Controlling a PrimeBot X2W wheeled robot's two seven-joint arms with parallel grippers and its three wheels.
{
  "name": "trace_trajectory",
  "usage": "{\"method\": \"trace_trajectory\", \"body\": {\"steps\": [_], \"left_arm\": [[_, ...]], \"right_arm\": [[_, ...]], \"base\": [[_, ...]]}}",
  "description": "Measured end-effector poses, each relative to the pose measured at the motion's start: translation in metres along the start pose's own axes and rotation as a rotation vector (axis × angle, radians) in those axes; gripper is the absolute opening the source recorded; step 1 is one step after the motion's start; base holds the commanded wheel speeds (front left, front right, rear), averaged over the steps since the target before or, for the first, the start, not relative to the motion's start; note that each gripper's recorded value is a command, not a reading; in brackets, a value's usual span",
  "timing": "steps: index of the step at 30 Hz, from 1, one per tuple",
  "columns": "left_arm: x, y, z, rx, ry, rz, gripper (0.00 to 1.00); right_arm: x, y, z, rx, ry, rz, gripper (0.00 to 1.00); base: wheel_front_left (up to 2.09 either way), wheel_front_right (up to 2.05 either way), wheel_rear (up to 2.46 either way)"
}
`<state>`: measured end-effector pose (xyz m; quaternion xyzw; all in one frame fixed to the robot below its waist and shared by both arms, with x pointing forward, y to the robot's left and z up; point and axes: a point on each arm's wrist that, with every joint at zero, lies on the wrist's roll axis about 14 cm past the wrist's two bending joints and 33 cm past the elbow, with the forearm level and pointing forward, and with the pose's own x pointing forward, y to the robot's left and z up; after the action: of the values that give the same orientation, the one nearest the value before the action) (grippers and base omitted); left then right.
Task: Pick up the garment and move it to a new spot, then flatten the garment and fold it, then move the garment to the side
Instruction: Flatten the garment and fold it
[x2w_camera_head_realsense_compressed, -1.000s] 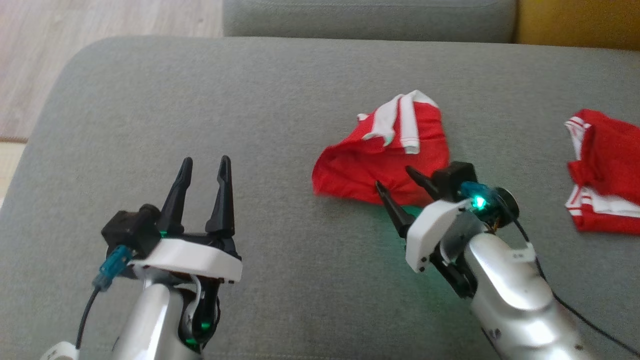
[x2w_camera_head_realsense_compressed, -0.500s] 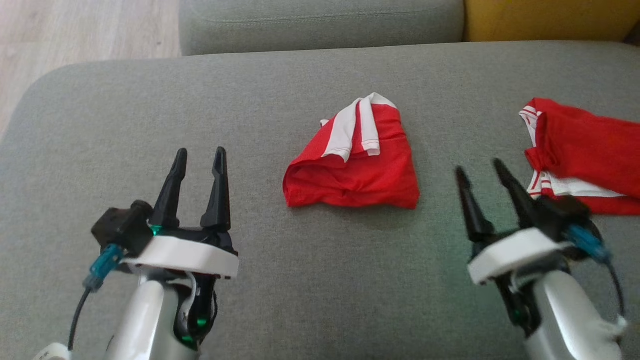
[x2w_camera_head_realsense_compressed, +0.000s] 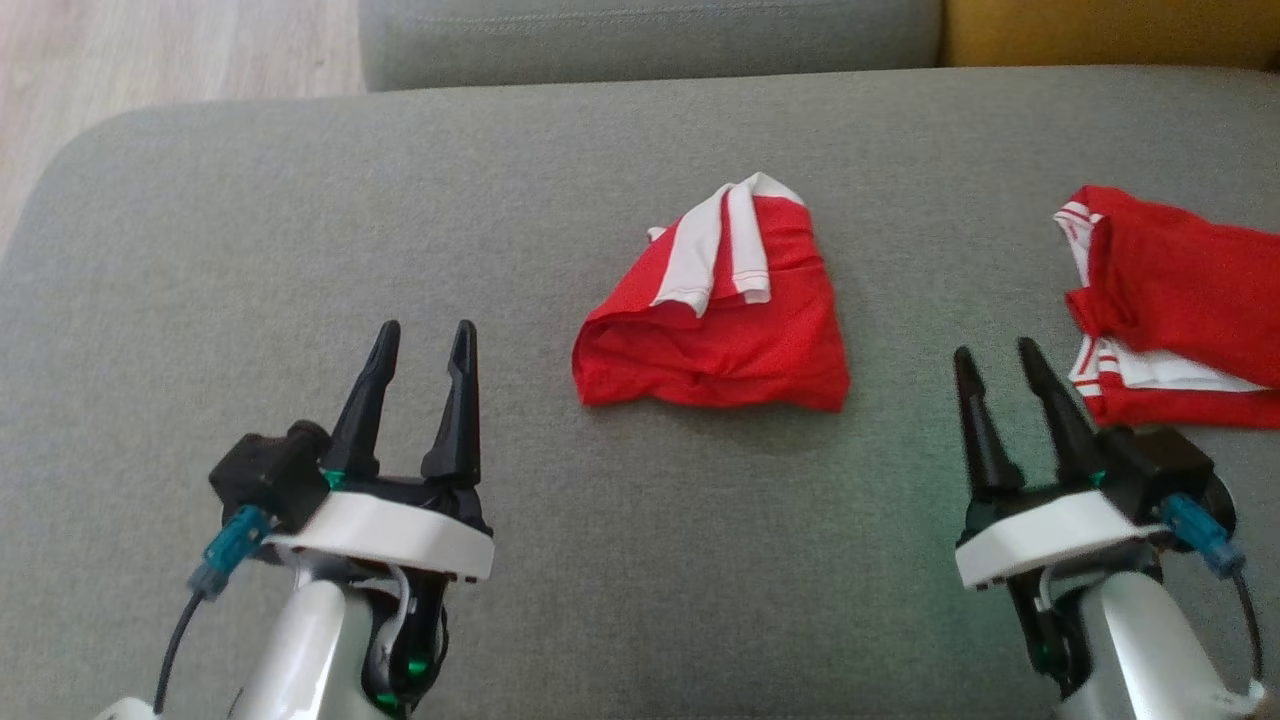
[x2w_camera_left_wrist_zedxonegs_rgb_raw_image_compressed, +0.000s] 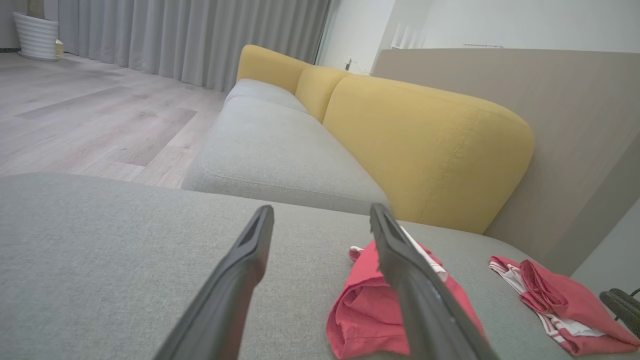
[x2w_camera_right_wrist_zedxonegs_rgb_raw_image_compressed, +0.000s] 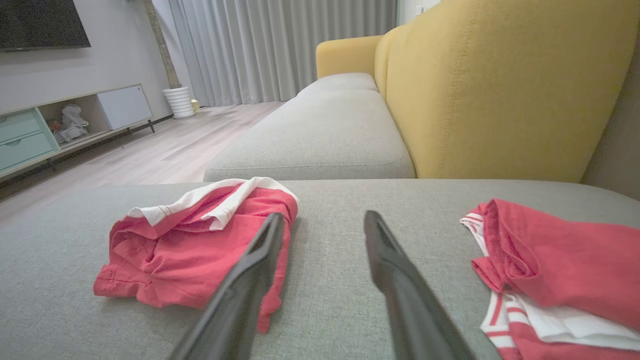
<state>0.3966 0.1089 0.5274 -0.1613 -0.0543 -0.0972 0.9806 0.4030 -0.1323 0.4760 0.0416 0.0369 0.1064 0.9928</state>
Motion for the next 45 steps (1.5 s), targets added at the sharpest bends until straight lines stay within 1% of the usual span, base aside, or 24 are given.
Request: {"method": "trace_trajectory", "body": {"steps": [7, 10, 17, 19, 20, 24, 26, 28, 36, 41, 45], "left_arm": [[-0.002, 0.010, -0.006, 0.004, 0.019, 0.027, 1.00], [-0.004, 0.019, -0.008, 0.009, 0.029, 0.056, 1.00], [-0.010, 0.041, -0.010, 0.018, 0.041, 0.123, 1.00], [-0.012, 0.046, -0.011, 0.019, 0.045, 0.141, 1.00], [-0.013, 0.050, -0.011, 0.019, 0.045, 0.152, 1.00], [-0.016, 0.058, -0.012, 0.023, 0.051, 0.179, 1.00], [-0.018, 0.061, -0.012, 0.027, 0.054, 0.194, 1.00], [-0.020, 0.064, -0.012, 0.030, 0.056, 0.203, 1.00], [-0.025, 0.066, -0.012, 0.023, 0.057, 0.217, 1.00], [-0.024, 0.071, -0.010, 0.021, 0.054, 0.236, 1.00], [-0.025, 0.075, -0.010, 0.010, 0.055, 0.253, 1.00]], "right_arm": [[0.031, 0.019, 0.007, -0.034, -0.013, 0.086, 0.00], [0.047, 0.030, 0.001, -0.052, 0.011, 0.131, 0.00], [0.078, 0.057, -0.029, -0.098, 0.111, 0.243, 0.00], [0.084, 0.062, -0.041, -0.117, 0.150, 0.269, 0.00], [0.089, 0.065, -0.052, -0.132, 0.188, 0.287, 0.00], [0.095, 0.074, -0.073, -0.154, 0.252, 0.325, 0.00], [0.098, 0.079, -0.078, -0.166, 0.267, 0.344, 0.00], [0.104, 0.087, -0.077, -0.176, 0.259, 0.368, 0.00], [0.130, 0.122, -0.049, -0.205, 0.181, 0.459, 0.00], [0.143, 0.139, -0.045, -0.245, 0.188, 0.515, 0.00], [0.156, 0.142, -0.047, -0.253, 0.210, 0.520, 0.00]], "base": [[0.00, 0.00, 0.00], [0.00, 0.00, 0.00], [0.00, 0.00, 0.00], [0.00, 0.00, 0.00], [0.00, 0.00, 0.00], [0.00, 0.00, 0.00], [0.00, 0.00, 0.00], [0.00, 0.00, 0.00], [0.00, 0.00, 0.00], [0.00, 0.00, 0.00], [0.00, 0.00, 0.00]]}}
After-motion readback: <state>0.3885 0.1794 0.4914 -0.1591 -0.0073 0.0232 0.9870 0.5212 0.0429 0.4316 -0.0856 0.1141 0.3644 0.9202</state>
